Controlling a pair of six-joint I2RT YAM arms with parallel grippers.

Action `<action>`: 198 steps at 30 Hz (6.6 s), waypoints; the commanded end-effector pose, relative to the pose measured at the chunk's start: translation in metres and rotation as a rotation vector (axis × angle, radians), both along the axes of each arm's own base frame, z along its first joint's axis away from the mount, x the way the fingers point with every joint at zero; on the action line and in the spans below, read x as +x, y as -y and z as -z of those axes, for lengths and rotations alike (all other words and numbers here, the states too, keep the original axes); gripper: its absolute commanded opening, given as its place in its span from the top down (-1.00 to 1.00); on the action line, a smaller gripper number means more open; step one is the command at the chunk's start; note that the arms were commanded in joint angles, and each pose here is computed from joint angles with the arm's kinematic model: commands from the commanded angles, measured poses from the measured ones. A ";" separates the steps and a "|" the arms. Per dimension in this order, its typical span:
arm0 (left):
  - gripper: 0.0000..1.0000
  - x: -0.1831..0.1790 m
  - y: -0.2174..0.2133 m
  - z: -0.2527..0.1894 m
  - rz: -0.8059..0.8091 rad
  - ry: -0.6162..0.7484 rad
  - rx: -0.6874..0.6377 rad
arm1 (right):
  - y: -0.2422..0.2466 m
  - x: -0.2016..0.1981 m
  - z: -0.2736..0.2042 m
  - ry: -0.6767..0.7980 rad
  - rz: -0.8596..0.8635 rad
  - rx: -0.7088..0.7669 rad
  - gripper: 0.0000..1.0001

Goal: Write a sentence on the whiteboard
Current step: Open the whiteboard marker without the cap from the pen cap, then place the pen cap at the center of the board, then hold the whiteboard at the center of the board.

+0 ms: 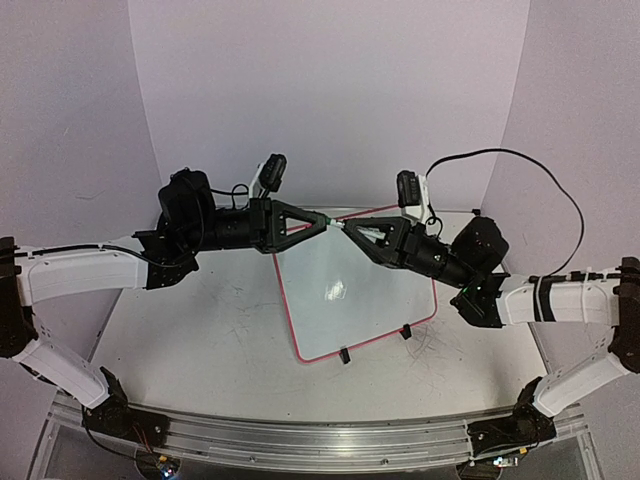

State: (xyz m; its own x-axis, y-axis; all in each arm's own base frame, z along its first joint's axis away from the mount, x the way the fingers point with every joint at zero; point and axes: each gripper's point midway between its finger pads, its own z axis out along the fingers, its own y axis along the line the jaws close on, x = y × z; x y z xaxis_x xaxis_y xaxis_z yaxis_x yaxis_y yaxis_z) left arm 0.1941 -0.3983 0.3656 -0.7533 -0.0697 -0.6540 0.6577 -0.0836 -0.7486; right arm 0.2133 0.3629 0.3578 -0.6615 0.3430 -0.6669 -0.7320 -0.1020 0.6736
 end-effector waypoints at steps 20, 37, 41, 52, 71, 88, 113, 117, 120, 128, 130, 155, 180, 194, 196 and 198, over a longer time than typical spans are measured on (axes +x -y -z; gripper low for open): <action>1.00 0.001 -0.007 -0.003 -0.023 0.022 -0.017 | 0.031 0.011 -0.015 0.029 0.129 0.077 1.00; 1.00 0.095 -0.145 0.030 -0.598 -0.033 0.264 | 0.131 0.052 0.033 0.072 0.583 -0.313 1.00; 1.00 0.105 -0.170 0.089 -0.730 -0.127 0.460 | 0.148 0.059 0.034 0.105 0.693 -0.435 1.00; 1.00 0.086 -0.188 0.231 -0.701 -0.349 0.775 | 0.170 0.063 0.020 0.167 0.823 -0.513 1.00; 1.00 0.099 -0.166 0.299 -0.678 -0.256 0.875 | 0.170 0.052 0.022 0.188 0.792 -0.506 1.00; 0.82 0.091 -0.188 0.343 -0.896 -0.047 0.972 | 0.166 0.049 0.031 0.177 0.760 -0.482 1.00; -0.06 0.094 -0.181 0.303 -0.916 -0.020 0.847 | 0.183 0.056 0.038 0.139 0.857 -0.527 1.00; -0.30 0.097 -0.179 0.276 -0.933 -0.005 0.805 | 0.195 0.059 0.034 0.122 0.923 -0.515 1.00; -0.40 0.099 -0.185 0.256 -0.960 0.004 0.812 | 0.208 0.061 0.032 0.108 0.990 -0.509 1.00; -0.66 0.099 -0.223 0.221 -1.062 -0.056 0.808 | 0.198 0.062 0.031 0.165 0.951 -0.552 1.00; -0.81 0.099 -0.230 0.212 -1.076 -0.070 0.793 | 0.191 0.062 0.031 0.183 0.915 -0.558 1.00; -0.90 0.079 -0.147 0.123 -0.676 0.162 0.285 | 0.102 0.065 0.033 0.413 0.610 -0.751 1.00; -0.09 0.077 -0.079 0.129 -0.338 0.168 0.138 | -0.009 0.044 0.044 0.623 0.430 -0.772 1.00; 0.26 0.086 -0.071 0.137 -0.326 0.187 0.149 | -0.036 0.042 0.044 0.657 0.363 -0.756 1.00; 0.26 0.087 -0.070 0.138 -0.326 0.186 0.152 | -0.035 0.041 0.043 0.660 0.363 -0.755 1.00; 0.30 0.088 -0.069 0.142 -0.325 0.183 0.157 | -0.034 0.040 0.044 0.661 0.366 -0.755 1.00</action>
State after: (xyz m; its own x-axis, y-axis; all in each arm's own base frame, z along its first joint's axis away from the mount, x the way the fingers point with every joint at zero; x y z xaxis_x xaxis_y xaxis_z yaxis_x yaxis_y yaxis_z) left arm 0.2780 -0.3223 0.1999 -0.6412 -0.1510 -0.7523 0.6952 0.3006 -0.6529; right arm 0.2554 0.3914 0.2830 -0.0926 -0.2677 -0.9590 -0.8719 0.4870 -0.0517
